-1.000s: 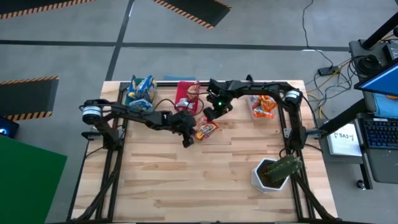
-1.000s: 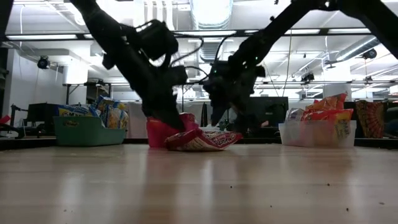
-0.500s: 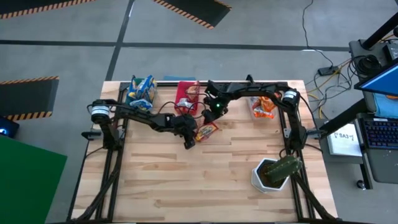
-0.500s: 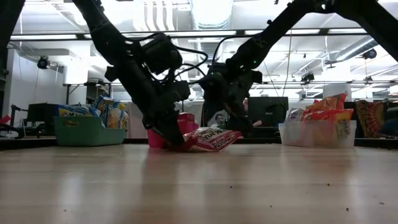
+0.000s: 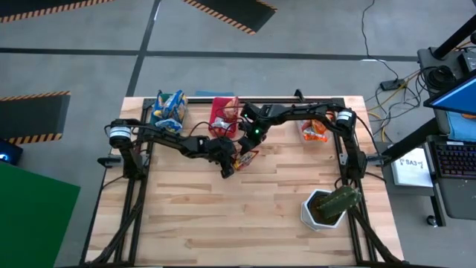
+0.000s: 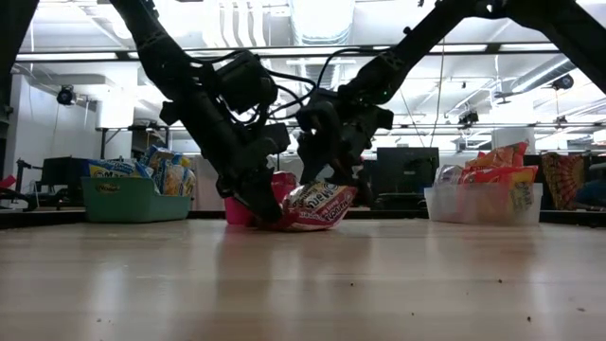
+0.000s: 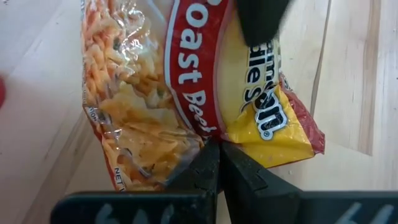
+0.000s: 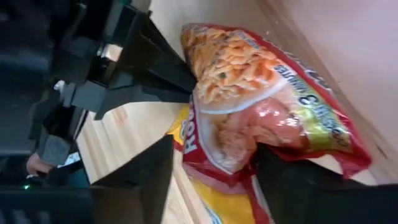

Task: Sort Maruchan noodles
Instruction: Put the red noodle pack into the red bin

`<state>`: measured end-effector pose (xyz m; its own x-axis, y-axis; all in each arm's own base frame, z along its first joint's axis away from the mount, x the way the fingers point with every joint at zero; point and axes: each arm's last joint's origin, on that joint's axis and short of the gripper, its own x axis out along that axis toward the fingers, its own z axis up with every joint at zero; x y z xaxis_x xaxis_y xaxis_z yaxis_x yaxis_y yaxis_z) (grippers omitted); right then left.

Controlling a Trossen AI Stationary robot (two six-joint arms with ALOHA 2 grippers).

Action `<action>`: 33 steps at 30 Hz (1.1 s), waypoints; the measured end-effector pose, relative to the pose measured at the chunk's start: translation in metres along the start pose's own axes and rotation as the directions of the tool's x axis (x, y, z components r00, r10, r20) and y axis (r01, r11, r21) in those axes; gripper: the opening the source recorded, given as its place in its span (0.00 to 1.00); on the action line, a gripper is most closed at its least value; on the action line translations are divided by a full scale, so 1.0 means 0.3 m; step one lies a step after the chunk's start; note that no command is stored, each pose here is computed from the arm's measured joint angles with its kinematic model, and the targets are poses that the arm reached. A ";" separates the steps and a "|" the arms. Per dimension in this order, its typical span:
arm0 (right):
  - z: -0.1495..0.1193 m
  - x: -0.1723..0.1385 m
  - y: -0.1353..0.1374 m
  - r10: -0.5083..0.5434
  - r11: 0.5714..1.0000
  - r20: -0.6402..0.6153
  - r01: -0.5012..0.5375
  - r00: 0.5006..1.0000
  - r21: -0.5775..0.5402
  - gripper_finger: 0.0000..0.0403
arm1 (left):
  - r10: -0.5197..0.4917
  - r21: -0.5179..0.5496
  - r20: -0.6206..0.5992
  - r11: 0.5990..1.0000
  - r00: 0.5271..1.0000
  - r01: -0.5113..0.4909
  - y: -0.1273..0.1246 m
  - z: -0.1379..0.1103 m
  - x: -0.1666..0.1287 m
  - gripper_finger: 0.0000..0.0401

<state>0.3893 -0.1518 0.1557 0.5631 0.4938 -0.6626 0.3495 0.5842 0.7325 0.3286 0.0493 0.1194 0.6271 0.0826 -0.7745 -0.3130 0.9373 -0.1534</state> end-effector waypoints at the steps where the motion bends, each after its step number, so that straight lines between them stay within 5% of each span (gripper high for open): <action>1: 0.000 0.000 -0.001 -0.005 1.000 0.002 0.005 1.000 0.003 0.49 | 0.000 0.000 0.001 1.000 1.000 0.000 0.000 0.000 0.000 0.00; 11: 0.000 -0.002 0.000 -0.013 1.000 0.006 0.013 1.000 0.003 0.05 | 0.000 -0.018 0.012 1.000 1.000 0.000 -0.002 0.008 0.000 0.00; 19: -0.008 -0.074 0.061 0.001 0.999 0.034 0.001 0.999 -0.039 0.02 | -0.013 -0.030 0.046 0.999 0.999 0.015 -0.011 0.044 -0.078 0.00; 33: -0.035 -0.303 0.257 0.036 0.946 0.199 0.031 0.979 -0.322 0.02 | -0.031 0.056 0.234 0.998 0.972 0.019 -0.028 0.120 -0.438 0.00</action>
<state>0.3571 -0.1450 0.2708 0.7131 0.3765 -0.5913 0.1071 0.7751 0.6226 0.2745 0.0427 0.2445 0.7860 0.1304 -0.6043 -0.2612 0.9560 -0.1335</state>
